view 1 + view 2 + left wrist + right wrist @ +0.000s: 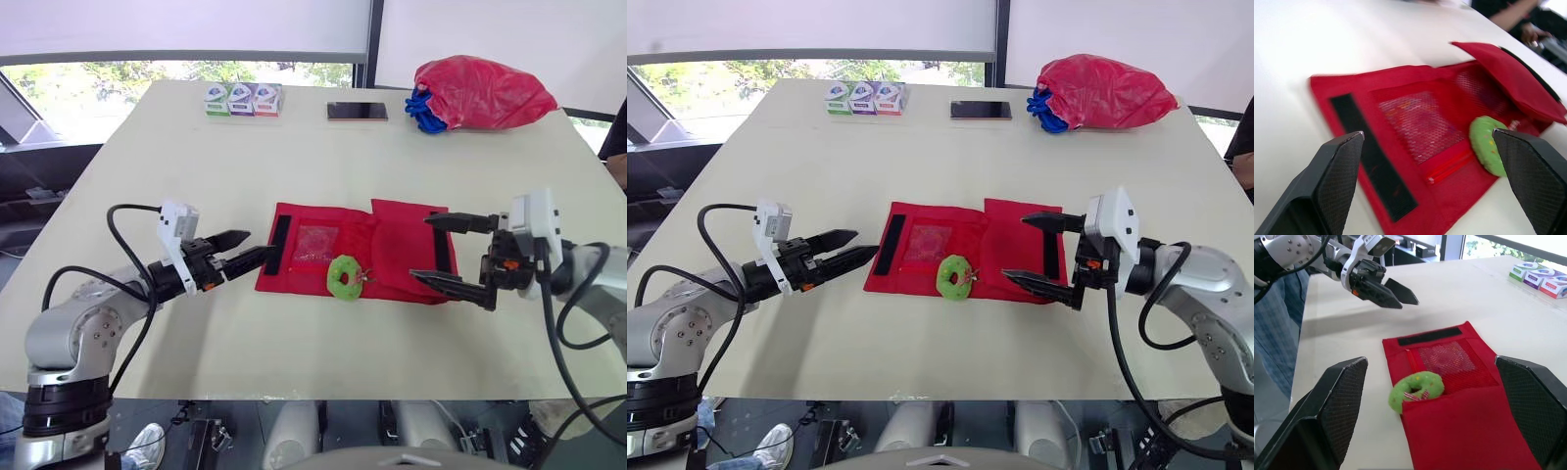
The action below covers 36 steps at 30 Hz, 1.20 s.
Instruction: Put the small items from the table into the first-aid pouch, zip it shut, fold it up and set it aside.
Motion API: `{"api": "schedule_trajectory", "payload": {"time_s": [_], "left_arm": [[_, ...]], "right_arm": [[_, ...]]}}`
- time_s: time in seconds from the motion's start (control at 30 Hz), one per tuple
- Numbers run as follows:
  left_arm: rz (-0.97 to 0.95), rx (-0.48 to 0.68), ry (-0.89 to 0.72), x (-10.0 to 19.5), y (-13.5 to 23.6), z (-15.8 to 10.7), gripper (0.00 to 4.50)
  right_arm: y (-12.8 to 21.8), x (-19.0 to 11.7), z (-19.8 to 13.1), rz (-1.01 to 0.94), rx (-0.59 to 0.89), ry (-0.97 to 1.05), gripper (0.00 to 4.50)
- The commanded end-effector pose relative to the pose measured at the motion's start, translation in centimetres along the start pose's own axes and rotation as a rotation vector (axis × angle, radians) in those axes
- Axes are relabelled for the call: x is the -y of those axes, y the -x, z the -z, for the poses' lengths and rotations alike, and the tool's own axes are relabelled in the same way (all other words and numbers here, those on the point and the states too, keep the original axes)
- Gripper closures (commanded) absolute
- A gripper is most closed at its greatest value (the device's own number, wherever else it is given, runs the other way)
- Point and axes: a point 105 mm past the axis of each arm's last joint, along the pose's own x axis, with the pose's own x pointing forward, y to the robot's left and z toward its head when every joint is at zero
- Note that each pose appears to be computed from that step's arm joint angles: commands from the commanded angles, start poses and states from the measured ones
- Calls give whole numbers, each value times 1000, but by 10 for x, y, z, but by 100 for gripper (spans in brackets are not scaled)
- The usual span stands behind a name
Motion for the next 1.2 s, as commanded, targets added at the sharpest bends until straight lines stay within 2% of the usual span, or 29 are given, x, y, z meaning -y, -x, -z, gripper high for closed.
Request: {"api": "schedule_trajectory", "payload": {"time_s": [0.03,0.2,0.3,0.5,0.67,0.7,0.77,0.87,0.9,1.0,1.1,1.2], "left_arm": [[-35,-17,138,-6,-4,7,0],[-69,-44,369,-13,-16,19,0],[-16,-69,468,-5,-20,22,0],[21,-129,553,2,-29,27,0],[101,-116,643,10,-32,24,0],[108,-113,657,11,-32,23,40],[115,-106,674,11,-32,22,83],[145,-71,694,13,-33,14,198],[154,-60,699,14,-33,12,256],[156,-55,699,15,-31,10,391],[148,-77,682,16,-26,13,444],[143,-92,673,15,-20,13,444]], "right_arm": [[3,7,-9,3,-8,31,6],[1,12,-12,-15,-19,54,6],[1,12,-14,-29,-23,67,6],[-3,8,-20,-53,-9,103,6],[-9,7,-26,-57,14,130,6],[-10,7,-28,-56,20,135,0],[-13,8,-31,-57,28,142,0],[-18,8,-35,-61,37,152,0],[-20,8,-36,-64,38,154,0],[-22,9,-37,-69,41,157,0],[-26,10,-38,-71,47,157,0],[-30,13,-36,-65,51,147,0]]}}
